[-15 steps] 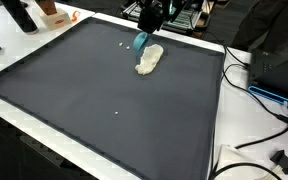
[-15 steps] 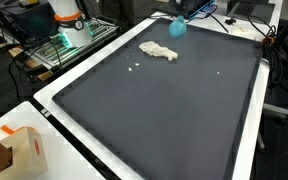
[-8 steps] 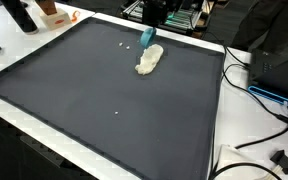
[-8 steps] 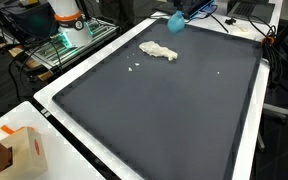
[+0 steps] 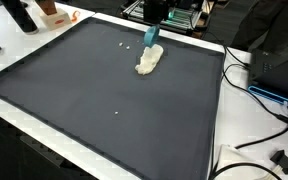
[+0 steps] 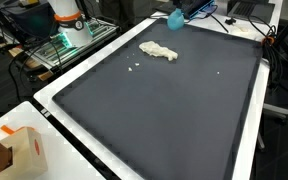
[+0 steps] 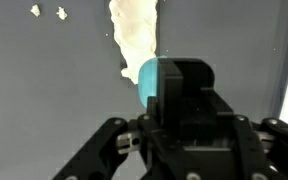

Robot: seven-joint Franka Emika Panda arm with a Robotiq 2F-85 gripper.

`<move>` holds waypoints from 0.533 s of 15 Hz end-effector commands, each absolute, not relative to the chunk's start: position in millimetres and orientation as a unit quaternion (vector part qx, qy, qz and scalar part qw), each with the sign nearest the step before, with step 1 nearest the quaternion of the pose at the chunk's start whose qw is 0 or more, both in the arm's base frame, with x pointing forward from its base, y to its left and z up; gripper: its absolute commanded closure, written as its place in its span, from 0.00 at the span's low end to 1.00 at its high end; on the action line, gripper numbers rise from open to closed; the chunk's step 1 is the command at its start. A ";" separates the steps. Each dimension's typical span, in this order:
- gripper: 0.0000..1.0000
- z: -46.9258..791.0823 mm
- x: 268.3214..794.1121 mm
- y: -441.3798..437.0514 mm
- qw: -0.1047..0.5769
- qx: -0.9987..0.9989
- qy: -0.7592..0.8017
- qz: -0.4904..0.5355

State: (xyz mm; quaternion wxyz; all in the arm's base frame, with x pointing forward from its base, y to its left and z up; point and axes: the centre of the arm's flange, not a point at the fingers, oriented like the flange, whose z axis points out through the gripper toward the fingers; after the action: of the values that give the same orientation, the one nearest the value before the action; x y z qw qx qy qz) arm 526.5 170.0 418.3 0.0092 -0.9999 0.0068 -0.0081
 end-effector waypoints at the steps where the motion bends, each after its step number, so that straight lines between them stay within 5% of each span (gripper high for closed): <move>1: 0.50 418.3 526.5 170.0 0.009 -1.000 0.007 -0.008; 2: 0.75 418.2 526.4 170.0 0.009 -1.000 0.007 -0.008; 8: 0.75 398.1 521.3 156.2 0.110 -0.993 -0.047 0.021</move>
State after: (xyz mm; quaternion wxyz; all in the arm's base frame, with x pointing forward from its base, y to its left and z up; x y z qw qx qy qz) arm 527.7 168.5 410.0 0.0618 -0.9978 -0.0243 0.0090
